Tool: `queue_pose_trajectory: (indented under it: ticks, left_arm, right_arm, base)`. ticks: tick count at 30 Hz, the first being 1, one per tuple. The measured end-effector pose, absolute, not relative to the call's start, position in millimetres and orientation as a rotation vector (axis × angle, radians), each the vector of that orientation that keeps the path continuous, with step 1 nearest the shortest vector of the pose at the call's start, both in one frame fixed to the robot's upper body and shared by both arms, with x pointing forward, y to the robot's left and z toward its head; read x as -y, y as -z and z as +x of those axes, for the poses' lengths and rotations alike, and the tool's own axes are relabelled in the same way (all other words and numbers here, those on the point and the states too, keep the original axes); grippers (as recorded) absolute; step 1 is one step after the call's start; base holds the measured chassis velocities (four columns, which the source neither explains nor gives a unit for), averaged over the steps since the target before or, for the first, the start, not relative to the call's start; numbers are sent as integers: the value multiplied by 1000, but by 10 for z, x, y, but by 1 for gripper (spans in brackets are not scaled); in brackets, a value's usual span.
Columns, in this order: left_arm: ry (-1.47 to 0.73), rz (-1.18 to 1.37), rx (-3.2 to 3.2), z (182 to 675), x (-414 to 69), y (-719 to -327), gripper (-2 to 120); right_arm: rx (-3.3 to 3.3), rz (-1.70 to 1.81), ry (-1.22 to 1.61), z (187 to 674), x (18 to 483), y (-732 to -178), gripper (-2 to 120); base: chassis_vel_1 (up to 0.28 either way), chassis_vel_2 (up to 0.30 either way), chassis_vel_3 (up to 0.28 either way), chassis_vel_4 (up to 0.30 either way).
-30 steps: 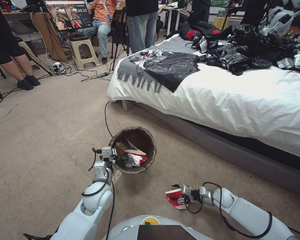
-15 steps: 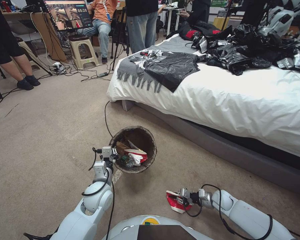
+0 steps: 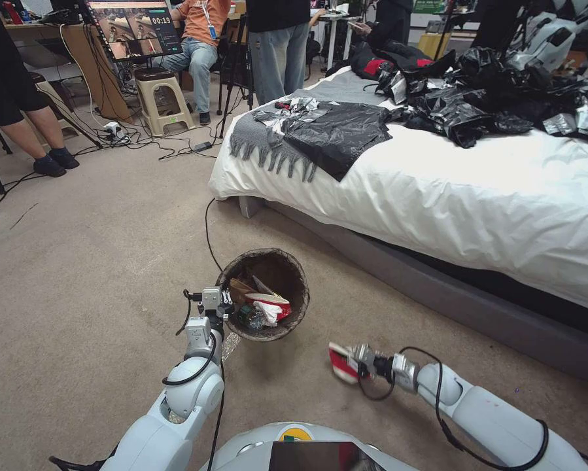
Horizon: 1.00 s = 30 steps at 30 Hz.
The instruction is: Pick up the trash bin, then pick up the garbage from the floor and place it into the trash bin.
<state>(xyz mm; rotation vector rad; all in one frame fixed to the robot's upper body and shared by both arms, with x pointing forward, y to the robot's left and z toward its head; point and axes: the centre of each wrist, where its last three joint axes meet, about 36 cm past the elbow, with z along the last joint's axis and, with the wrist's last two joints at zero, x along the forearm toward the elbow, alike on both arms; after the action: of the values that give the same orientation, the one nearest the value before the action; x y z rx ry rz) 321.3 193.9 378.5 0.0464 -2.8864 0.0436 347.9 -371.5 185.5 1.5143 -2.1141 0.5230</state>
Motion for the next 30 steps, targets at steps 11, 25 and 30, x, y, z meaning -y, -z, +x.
queue_pose_trajectory:
  ticks: [11, 25, 30]
  left_arm:
    - [-33, 5, 2868, 3150, -1866, -3747, 0]
    - [-9, -57, 2827, 3058, -1800, -3662, 0]
    - [-1, -83, 2812, 3055, -1753, -3623, 0]
  right_arm:
    - [2727, 1039, -575, 3895, 3516, -2843, 0]
    - [3392, 655, -170, 3931, 2615, -4678, 0]
    - [3435, 856, -49, 3648, 2372, -5059, 0]
  base:
    - [0, 0, 0, 0]
    - [0, 0, 0, 0]
    - [0, 0, 0, 0]
